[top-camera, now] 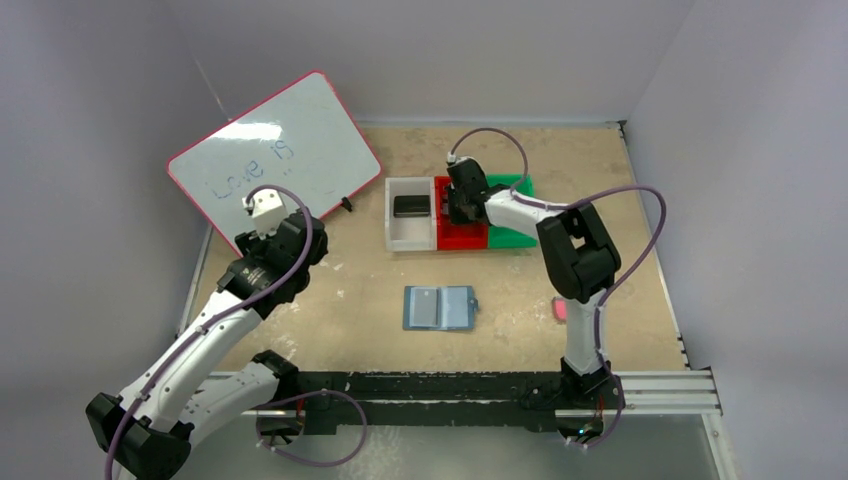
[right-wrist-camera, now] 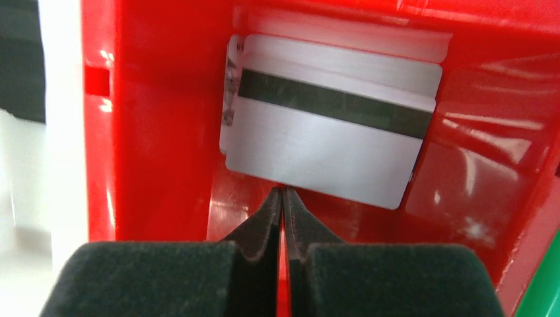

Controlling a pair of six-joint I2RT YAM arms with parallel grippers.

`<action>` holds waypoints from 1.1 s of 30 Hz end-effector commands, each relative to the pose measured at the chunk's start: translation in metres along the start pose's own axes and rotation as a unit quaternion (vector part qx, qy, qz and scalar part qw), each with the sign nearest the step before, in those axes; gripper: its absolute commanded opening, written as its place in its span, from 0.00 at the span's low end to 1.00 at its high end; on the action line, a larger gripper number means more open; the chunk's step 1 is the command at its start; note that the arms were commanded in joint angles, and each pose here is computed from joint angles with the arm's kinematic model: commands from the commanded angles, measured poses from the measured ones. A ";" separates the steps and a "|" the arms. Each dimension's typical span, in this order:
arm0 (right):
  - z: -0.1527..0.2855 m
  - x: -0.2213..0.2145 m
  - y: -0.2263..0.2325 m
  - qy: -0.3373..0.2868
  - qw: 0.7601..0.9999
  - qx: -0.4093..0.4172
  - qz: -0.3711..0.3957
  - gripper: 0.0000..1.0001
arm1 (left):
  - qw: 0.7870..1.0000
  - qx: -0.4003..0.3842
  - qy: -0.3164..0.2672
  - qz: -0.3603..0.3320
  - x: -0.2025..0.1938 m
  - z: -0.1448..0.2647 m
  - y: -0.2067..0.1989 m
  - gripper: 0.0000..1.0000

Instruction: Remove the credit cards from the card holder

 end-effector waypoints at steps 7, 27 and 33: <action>-0.009 0.017 0.000 -0.054 0.996 -0.069 -0.013 0.06 | 1.000 -0.005 -0.006 -0.001 0.006 -0.002 -0.005 0.87; 0.098 0.036 0.032 -0.156 0.987 -0.029 0.032 0.50 | 1.000 0.001 -0.013 0.004 0.009 0.000 -0.002 0.87; 0.144 -0.003 0.042 -0.189 0.977 -0.098 -0.034 0.81 | 0.999 0.003 -0.027 0.019 0.013 0.004 0.003 0.87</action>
Point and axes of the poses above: each gripper's point midway between its finger pads, its own z axis back along the fingers, its own y axis along the line the jaws close on, x = y × z, the point moved 8 cm from there along z, back along the fingers
